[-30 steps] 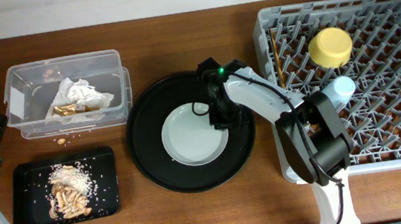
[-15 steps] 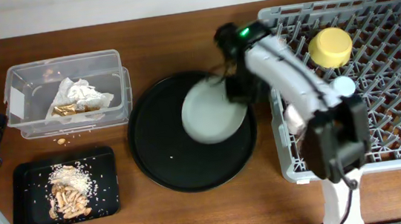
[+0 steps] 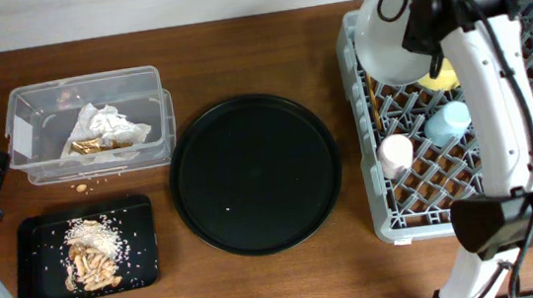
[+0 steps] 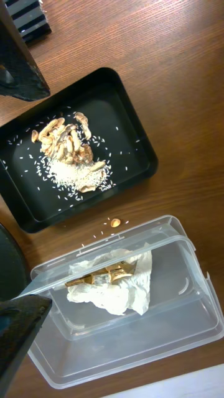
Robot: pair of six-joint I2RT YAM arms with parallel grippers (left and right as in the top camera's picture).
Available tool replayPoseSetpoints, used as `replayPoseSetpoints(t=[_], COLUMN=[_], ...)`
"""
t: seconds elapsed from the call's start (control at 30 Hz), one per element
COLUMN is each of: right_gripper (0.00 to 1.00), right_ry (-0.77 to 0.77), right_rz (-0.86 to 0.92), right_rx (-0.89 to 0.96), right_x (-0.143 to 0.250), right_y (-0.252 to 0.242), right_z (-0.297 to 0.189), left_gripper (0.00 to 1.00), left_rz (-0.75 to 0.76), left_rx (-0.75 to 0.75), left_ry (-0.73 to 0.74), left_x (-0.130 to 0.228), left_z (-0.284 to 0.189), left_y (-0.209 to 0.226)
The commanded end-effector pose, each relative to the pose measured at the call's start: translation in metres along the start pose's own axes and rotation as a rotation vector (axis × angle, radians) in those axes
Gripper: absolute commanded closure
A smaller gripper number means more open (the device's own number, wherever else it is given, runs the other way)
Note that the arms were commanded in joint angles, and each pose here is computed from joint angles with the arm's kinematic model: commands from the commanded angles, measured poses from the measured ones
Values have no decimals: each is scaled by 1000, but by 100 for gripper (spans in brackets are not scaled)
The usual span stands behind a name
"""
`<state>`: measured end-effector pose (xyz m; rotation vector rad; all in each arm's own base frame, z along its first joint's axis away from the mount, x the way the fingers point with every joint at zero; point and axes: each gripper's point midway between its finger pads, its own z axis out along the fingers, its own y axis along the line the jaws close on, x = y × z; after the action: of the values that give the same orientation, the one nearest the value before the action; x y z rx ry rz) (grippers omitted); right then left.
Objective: Sort waste into correct bins and load items into the dishwasher rack
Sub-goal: 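Lift the plate with the right gripper and stand it upright in the rack's back left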
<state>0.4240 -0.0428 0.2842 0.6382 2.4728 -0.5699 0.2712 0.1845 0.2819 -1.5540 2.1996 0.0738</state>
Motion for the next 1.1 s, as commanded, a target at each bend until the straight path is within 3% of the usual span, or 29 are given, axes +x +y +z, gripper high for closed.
replayPoseSetpoints(t=[0.0, 0.17, 0.63, 0.9, 1.07], right_gripper=[96, 96, 96, 96, 96], right_ry=[-68, -87, -196, -326, -305], right_rz=[-6, -1, -48, -46, -88], right_rx=[134, 165, 177, 355, 341], right_x=[-4, 4, 22, 0, 2], right_y=[1, 18, 63, 35, 38], right_z=[19, 48, 59, 42, 44], left_gripper=[1, 1, 1, 1, 1], left_rz=[-6, -6, -6, -6, -6], left_rx=[5, 5, 5, 5, 5], left_ry=[2, 2, 2, 2, 2], left_x=[0, 0, 0, 0, 0], left_z=[0, 0, 0, 0, 0], left_y=[0, 0, 0, 0, 0])
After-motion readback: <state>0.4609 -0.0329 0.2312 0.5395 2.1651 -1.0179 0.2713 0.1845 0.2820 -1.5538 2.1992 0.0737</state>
